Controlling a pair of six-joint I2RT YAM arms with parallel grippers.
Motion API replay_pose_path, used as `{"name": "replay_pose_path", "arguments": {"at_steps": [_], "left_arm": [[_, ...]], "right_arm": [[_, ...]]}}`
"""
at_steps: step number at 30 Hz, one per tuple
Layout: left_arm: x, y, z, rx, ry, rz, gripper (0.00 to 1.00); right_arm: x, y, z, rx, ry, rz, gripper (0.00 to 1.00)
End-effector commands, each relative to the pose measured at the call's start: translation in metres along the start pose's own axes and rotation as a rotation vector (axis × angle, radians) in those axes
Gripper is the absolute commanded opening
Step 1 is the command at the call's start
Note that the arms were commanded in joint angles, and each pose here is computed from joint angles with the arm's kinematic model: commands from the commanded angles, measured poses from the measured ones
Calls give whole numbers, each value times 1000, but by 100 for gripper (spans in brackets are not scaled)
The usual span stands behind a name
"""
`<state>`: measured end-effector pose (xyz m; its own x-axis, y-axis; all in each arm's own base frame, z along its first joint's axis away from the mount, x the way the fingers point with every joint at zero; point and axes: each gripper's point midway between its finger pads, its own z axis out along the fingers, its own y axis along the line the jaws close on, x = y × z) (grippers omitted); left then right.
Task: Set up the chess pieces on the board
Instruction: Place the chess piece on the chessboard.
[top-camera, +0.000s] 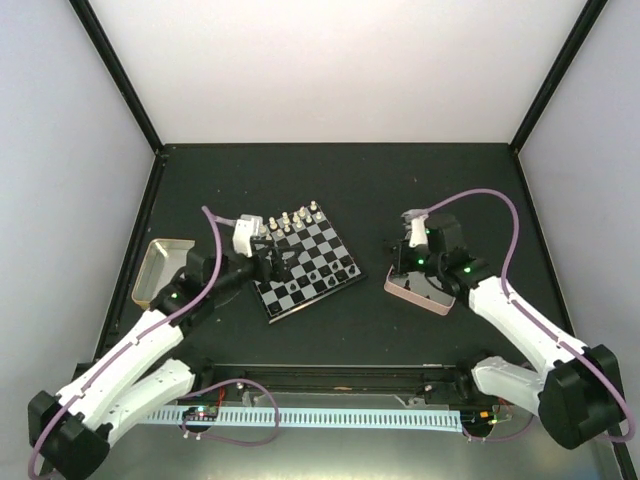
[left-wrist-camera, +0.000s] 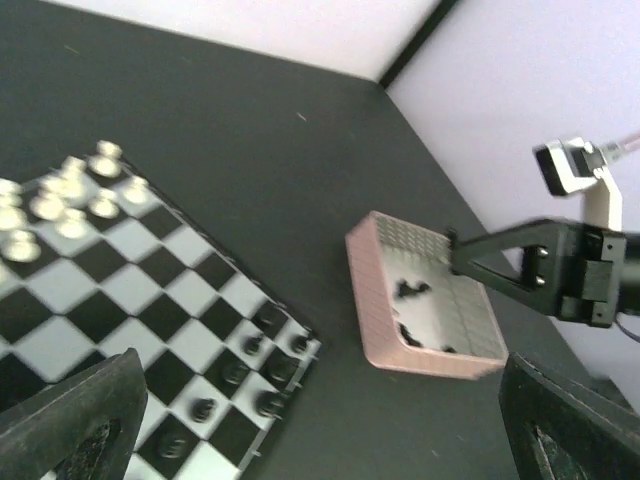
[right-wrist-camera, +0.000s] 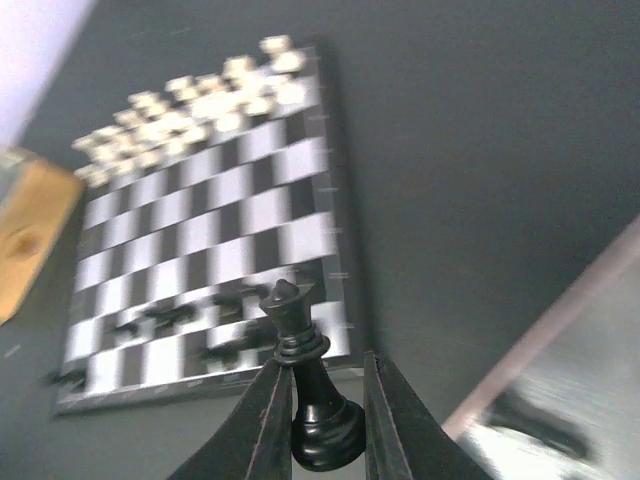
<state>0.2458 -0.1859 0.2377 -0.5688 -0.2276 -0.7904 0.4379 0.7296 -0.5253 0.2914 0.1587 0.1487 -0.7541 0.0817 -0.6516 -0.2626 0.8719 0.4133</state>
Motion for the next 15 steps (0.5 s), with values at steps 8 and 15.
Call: {"name": "replay_pose_path", "arguments": {"at_steps": [8, 15], "left_arm": [[14, -105, 0, 577, 339, -22, 93], [31, -98, 10, 555, 447, -61, 64]], "right_arm": [[14, 178, -30, -622, -55, -457, 13], [21, 205, -30, -678, -25, -553, 13]]}}
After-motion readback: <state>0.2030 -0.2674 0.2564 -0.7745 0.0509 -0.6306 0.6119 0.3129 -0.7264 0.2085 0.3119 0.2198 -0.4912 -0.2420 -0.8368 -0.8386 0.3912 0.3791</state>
